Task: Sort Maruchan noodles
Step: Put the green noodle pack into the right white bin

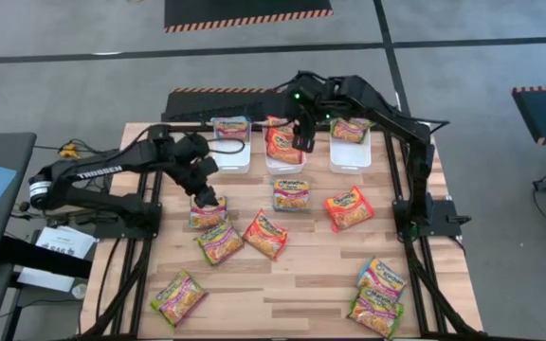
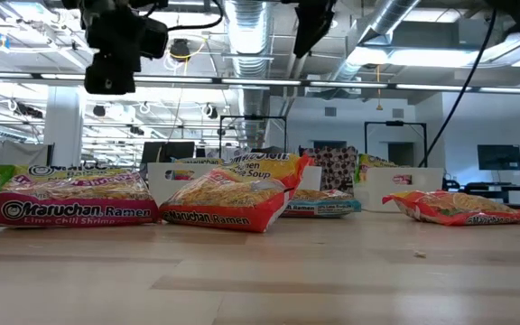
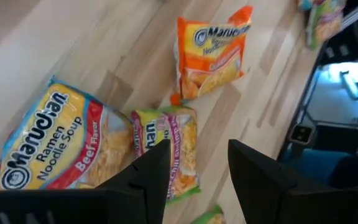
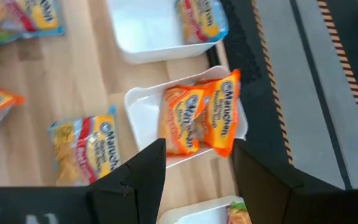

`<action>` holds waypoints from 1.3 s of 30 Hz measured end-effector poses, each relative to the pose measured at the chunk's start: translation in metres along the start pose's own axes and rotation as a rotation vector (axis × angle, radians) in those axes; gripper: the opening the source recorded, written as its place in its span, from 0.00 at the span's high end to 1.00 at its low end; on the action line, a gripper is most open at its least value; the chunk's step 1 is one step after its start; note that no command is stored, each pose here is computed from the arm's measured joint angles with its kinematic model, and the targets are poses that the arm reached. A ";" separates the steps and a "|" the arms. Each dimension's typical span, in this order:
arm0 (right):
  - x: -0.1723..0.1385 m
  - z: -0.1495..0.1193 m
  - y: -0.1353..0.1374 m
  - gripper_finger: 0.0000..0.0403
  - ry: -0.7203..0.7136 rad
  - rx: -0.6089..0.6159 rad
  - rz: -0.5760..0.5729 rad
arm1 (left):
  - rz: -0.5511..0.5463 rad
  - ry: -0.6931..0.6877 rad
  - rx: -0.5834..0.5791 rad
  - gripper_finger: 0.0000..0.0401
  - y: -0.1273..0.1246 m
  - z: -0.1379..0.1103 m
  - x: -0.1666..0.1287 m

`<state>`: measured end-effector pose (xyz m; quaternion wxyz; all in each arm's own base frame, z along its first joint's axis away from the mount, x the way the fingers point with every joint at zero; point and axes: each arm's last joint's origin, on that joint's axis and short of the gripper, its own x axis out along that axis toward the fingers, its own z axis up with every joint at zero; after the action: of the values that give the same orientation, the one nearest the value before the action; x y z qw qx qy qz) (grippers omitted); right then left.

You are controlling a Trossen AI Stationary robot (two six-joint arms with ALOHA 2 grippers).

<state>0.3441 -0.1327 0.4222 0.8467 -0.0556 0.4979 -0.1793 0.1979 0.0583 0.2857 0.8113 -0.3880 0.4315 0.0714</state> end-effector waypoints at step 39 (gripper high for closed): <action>-0.013 0.002 0.055 0.48 0.030 -0.101 0.089 | 0.112 0.174 -0.086 0.64 0.034 -0.064 0.111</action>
<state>0.3543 -0.0767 0.4188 0.8423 -0.0735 0.5209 -0.1169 0.2097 0.0134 0.1615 0.7482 -0.4023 0.5178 0.1010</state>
